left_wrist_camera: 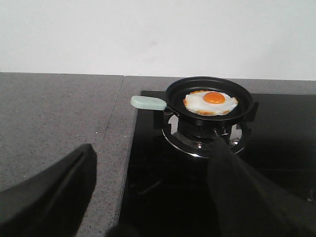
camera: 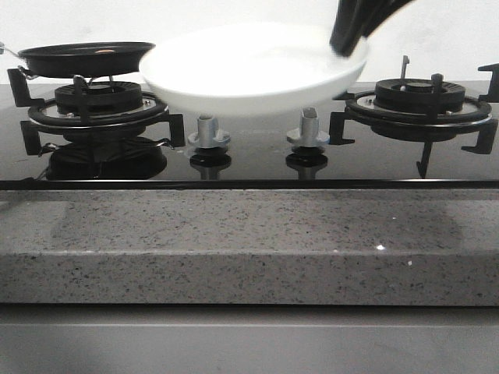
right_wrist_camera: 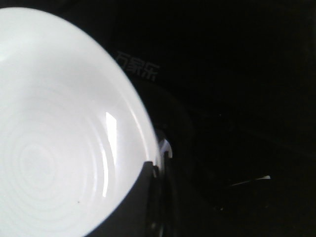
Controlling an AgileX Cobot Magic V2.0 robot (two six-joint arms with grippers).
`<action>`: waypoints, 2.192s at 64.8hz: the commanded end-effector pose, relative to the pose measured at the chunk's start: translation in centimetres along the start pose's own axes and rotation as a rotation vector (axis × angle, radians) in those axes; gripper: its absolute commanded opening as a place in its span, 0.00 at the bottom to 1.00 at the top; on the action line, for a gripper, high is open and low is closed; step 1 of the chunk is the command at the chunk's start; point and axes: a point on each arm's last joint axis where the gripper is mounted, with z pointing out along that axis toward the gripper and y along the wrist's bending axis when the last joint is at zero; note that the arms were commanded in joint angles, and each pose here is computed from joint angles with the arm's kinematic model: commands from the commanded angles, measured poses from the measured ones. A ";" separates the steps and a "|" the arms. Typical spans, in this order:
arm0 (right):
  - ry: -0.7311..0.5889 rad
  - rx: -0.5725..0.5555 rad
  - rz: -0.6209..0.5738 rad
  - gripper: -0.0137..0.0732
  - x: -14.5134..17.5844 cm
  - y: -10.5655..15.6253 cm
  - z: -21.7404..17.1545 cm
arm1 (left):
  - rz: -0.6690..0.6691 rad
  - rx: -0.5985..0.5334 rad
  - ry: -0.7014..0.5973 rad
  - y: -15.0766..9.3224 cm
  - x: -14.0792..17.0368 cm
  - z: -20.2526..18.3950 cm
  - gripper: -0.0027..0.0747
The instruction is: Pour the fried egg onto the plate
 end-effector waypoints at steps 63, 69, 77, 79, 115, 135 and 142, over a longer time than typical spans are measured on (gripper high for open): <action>-0.091 -0.027 0.023 0.08 -0.4 0.2 0.2 | -0.010 0.009 -0.102 -0.1 -1.7 -0.2 0.66; -0.091 -0.027 0.023 0.08 -0.4 0.2 0.2 | -0.010 0.009 -0.102 -0.1 -1.7 -0.2 0.66; -0.091 -0.027 0.023 0.08 -0.4 0.2 0.2 | -0.023 0.018 -0.117 -0.2 -1.8 -0.2 0.66; -0.091 -0.027 0.023 0.08 -0.4 0.2 0.2 | -0.026 0.020 -0.122 -0.2 -1.9 -0.2 0.66; -0.091 -0.027 0.023 0.08 -0.4 0.2 0.2 | -0.032 0.017 0.013 -0.3 -1.9 2.7 0.71; -0.091 -0.027 0.023 0.08 -0.4 0.2 0.2 | -0.006 -0.073 0.420 0.5 -2.6 10.7 0.82; -0.091 -0.027 0.023 0.08 -0.4 0.2 0.2 | -0.088 -0.051 0.473 1.2 -2.8 13.5 0.81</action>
